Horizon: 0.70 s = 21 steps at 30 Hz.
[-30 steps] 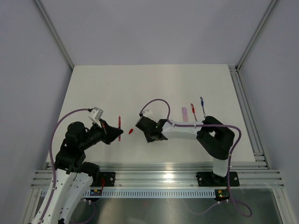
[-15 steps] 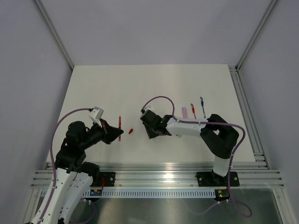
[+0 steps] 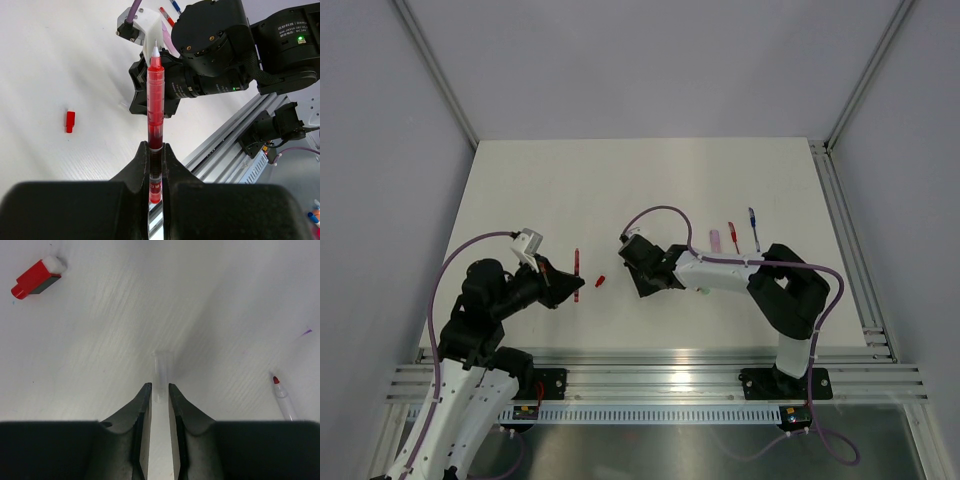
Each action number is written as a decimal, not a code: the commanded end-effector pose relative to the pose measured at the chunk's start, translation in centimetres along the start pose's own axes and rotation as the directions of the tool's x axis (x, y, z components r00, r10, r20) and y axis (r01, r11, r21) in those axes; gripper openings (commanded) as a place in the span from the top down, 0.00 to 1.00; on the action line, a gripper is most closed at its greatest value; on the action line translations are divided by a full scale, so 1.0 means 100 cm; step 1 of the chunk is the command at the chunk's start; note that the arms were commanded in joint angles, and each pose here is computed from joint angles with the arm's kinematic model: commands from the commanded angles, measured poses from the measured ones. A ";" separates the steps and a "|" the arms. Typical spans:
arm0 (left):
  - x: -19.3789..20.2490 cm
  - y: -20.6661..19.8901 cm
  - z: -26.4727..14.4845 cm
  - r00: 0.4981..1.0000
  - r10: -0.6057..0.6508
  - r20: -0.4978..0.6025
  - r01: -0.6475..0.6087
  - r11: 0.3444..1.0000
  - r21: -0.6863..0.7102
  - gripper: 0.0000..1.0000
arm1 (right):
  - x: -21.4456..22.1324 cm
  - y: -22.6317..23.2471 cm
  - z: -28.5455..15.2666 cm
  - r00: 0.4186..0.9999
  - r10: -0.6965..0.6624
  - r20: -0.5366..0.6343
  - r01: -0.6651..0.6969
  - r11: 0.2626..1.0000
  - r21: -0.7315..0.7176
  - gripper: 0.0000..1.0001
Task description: Insert the pens into the pen caps
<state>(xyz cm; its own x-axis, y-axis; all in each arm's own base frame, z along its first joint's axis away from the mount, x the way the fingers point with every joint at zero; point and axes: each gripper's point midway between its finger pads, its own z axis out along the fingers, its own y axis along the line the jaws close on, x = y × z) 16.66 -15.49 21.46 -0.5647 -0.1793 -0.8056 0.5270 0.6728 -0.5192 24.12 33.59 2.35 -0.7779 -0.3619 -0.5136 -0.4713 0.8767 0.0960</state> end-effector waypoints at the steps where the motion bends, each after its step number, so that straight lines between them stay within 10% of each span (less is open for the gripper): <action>1: -0.016 -0.007 -0.002 0.998 0.045 0.042 -0.046 0.999 0.014 1.00 | -0.012 0.001 -0.004 1.000 -0.009 0.014 0.009 1.000 0.013 0.72; 21: -0.017 -0.011 -0.005 0.997 0.058 0.051 -0.060 0.998 0.023 1.00 | -0.013 0.002 0.005 1.000 -0.006 -0.008 0.006 0.999 0.039 0.75</action>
<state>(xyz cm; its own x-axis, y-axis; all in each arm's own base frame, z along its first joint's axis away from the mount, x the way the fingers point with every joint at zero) 16.58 -15.61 21.42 -0.5671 -0.1750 -0.8048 0.5306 0.6697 -0.5195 24.71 33.88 2.48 -0.7814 -0.3683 -0.5038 -0.4626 0.8837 0.0714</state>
